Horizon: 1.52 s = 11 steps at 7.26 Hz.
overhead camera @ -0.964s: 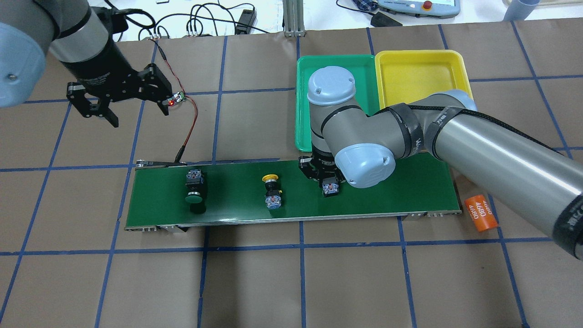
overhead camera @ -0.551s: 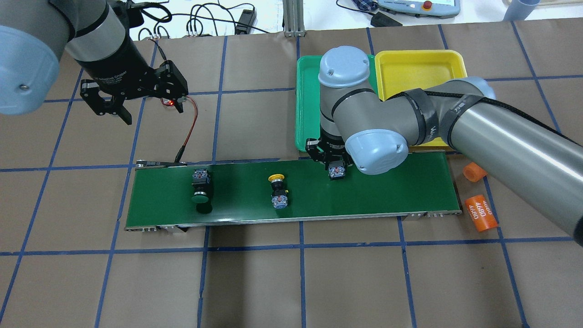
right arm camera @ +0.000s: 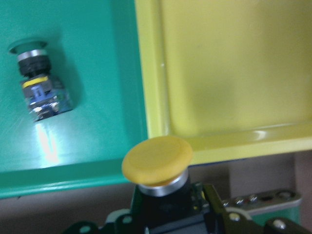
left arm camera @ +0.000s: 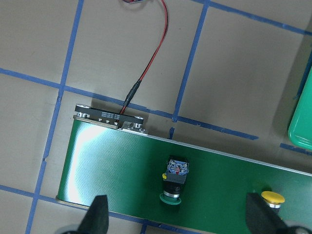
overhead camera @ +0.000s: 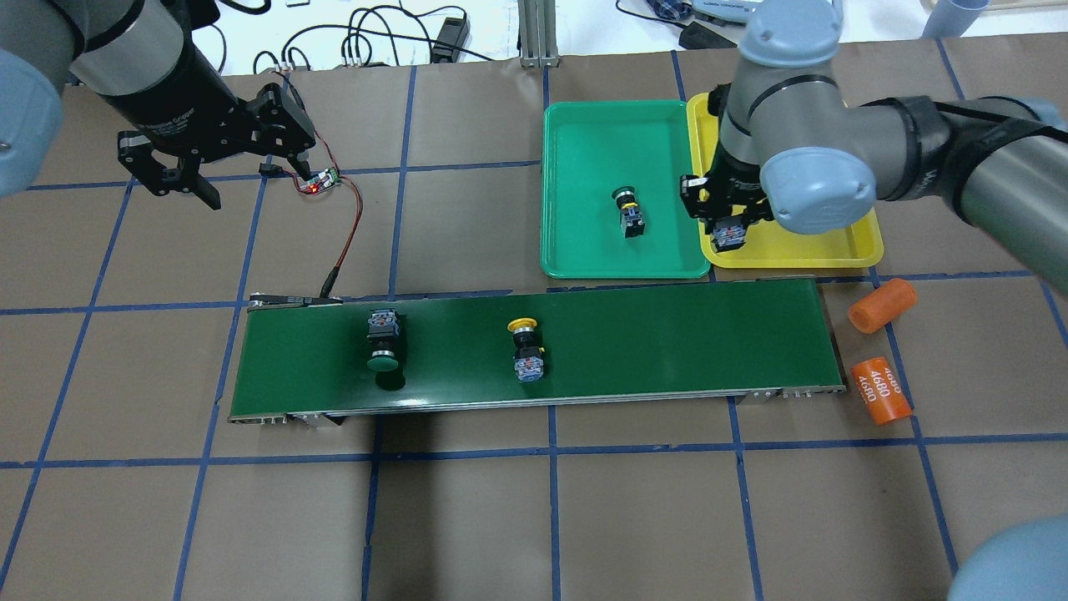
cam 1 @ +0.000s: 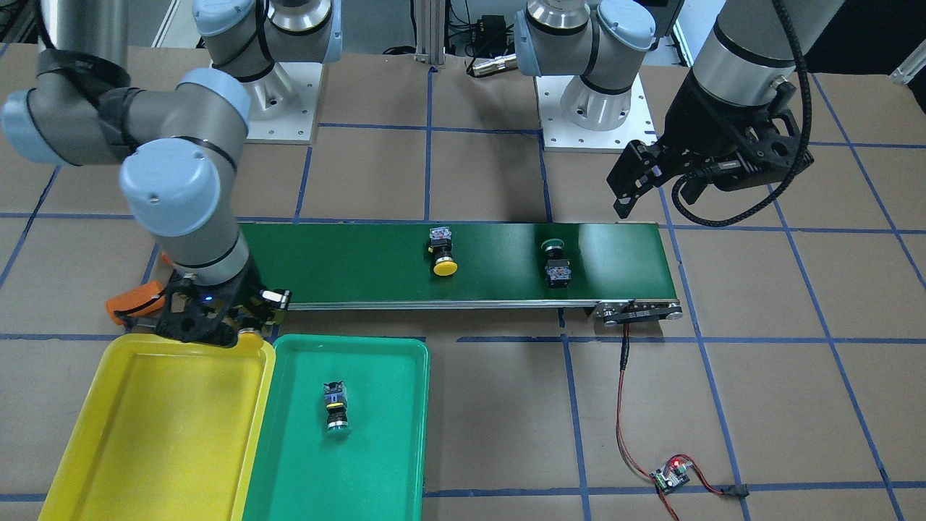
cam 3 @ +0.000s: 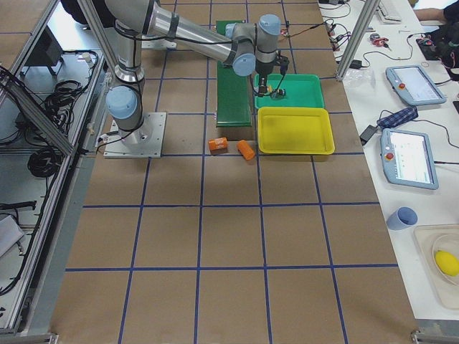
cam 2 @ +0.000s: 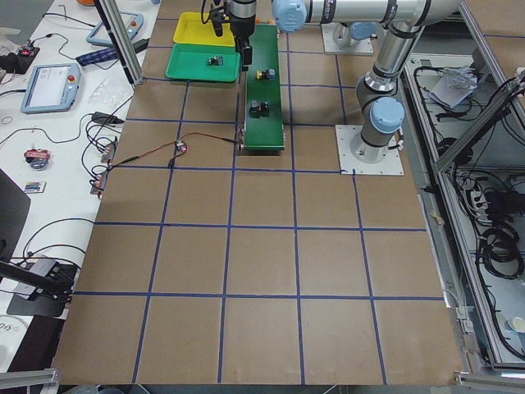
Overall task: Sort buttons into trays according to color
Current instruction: 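Carry the yellow button into the yellow tray with right while left rises, then move the right gripper to the belt and grasp another yellow button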
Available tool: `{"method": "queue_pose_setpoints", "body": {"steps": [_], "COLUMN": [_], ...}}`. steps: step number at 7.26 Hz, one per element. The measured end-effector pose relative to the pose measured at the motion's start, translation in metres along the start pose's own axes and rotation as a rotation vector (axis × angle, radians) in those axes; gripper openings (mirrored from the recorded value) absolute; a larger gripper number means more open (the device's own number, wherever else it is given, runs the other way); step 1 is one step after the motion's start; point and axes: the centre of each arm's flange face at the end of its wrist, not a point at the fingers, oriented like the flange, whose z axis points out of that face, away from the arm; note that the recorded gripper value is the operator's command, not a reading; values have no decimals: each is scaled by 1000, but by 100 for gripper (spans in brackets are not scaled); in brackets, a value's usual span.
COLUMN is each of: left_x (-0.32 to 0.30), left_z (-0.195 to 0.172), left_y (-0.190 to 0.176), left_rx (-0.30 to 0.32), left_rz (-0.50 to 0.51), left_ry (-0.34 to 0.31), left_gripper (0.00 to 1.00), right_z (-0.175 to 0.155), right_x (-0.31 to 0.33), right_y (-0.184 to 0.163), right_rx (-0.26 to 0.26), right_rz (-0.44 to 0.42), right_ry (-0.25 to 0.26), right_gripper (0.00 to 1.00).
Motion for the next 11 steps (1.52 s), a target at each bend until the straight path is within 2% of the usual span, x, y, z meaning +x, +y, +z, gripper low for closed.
{"method": "queue_pose_setpoints", "body": {"steps": [2, 3, 4, 5, 6, 8, 9, 11], "left_x": [0, -2, -4, -5, -6, -6, -6, -6], "left_z": [-1, -1, 1, 8, 15, 27, 27, 29], "left_y": [0, -3, -7, -11, -12, -16, -17, -20], "left_rx": [-4, -4, -6, -18, -30, -51, -56, -68], "left_rz": [100, 116, 119, 117, 114, 110, 110, 110], "left_ry": [5, 3, 0, -3, -4, -6, -9, -12], "left_gripper": [100, 100, 100, 100, 100, 100, 100, 100], "right_z": [21, 38, 57, 70, 78, 85, 77, 33], "right_x": [54, 71, 82, 88, 92, 94, 93, 89], "right_y": [-35, -47, -56, -63, -69, -73, -71, -54], "right_rx": [28, 34, 40, 60, 91, 120, 121, 102], "right_rz": [-23, -15, -2, 8, 16, 22, 23, 23], "right_ry": [45, 60, 68, 72, 75, 77, 75, 65], "right_gripper": [0, 0, 74, 100, 100, 100, 100, 100]}}
